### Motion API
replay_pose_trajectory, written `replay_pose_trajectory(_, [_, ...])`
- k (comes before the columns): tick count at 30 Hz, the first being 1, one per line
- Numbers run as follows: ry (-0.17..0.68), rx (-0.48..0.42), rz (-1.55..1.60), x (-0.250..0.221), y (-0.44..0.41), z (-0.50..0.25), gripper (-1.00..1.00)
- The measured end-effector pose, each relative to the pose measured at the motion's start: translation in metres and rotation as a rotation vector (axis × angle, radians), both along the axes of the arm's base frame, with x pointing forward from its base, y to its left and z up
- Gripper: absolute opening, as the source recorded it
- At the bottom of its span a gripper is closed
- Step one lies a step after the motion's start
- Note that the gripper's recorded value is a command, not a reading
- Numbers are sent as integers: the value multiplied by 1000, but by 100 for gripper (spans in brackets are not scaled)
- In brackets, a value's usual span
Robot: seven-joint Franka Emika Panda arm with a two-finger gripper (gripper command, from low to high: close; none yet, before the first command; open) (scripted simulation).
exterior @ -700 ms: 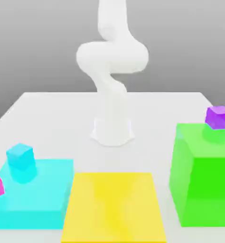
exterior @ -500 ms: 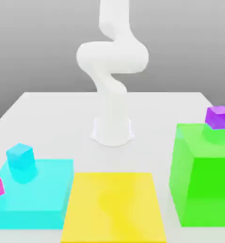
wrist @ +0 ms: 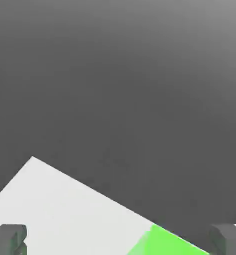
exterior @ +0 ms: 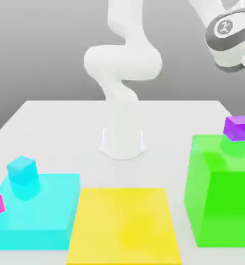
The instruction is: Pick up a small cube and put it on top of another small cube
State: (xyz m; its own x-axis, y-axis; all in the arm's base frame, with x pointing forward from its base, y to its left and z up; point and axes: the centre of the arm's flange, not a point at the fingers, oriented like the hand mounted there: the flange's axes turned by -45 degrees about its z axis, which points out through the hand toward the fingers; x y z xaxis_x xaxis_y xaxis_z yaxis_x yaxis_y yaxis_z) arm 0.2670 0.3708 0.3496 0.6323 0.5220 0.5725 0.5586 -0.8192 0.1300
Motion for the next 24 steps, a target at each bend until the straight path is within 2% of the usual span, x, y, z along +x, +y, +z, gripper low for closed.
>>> replay_pose_trajectory(3, [95, -19, 97, -70, 10, -46, 0])
replay_pose_trajectory(5, [160, -10, 34, -82, 4, -63, 0])
replay_pose_trajectory(16, [473, 63, -606, -75, -53, -122, 0])
replay_pose_trajectory(24, [641, 113, -1105, -59, -99, -151, 0])
